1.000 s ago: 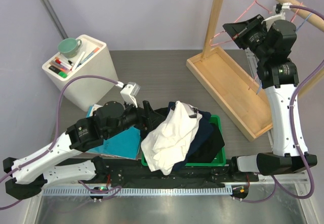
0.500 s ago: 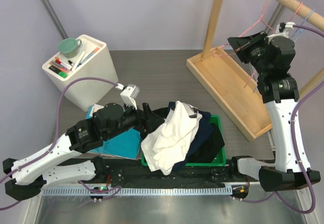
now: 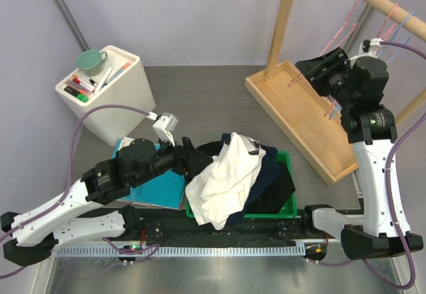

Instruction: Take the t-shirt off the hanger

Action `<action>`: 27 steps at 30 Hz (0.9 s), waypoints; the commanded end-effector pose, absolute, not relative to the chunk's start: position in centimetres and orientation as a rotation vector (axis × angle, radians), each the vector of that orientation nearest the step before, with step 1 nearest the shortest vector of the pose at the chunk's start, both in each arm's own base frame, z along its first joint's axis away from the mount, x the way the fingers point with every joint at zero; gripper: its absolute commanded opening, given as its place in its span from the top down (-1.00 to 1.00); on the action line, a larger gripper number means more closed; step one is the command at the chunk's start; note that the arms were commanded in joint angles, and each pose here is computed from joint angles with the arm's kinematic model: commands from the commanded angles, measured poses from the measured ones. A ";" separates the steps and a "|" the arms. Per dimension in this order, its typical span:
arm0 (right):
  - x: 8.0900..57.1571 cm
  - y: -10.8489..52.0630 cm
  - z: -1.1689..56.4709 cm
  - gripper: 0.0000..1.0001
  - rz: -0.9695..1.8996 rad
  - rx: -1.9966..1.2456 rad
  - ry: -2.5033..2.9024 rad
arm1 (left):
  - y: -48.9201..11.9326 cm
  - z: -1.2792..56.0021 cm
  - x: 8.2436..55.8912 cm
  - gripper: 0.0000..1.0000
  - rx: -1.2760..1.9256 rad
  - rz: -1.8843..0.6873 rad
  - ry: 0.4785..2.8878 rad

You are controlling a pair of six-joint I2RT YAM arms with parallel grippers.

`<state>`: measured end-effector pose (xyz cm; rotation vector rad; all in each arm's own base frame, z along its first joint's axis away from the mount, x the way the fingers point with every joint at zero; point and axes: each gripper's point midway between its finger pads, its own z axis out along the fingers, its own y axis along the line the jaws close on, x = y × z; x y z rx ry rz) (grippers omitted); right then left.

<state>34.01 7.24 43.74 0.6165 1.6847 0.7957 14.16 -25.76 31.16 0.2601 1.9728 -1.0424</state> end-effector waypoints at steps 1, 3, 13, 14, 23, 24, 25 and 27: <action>30.3 7.5 44.4 -0.20 0.746 0.470 1.740 | -25.4 32.2 14.1 -0.47 0.229 -1.083 1.926; 29.1 7.7 43.3 -0.27 0.709 0.401 1.798 | -25.5 31.9 14.1 -0.47 0.228 -1.081 1.928; 23.3 11.4 42.1 -0.99 0.737 0.074 1.943 | -26.4 30.5 14.5 -0.48 0.231 -1.079 1.945; 22.6 12.0 41.7 -0.99 0.746 0.038 1.977 | -26.4 30.3 14.5 -0.48 0.233 -1.076 1.951; 17.7 16.7 40.7 -0.99 0.905 -0.273 2.042 | -26.2 29.5 14.7 -0.49 0.222 -1.053 1.958; 17.7 17.2 39.4 -0.99 0.911 -0.292 2.079 | -26.2 29.4 14.7 -0.49 0.223 -1.052 1.960; 17.8 17.6 38.7 -0.99 0.915 -0.310 2.097 | -26.3 29.2 14.8 -0.49 0.220 -1.052 1.964; 18.1 18.9 36.6 -0.99 0.877 -0.344 2.149 | -26.3 29.0 14.7 -0.49 0.215 -1.053 1.968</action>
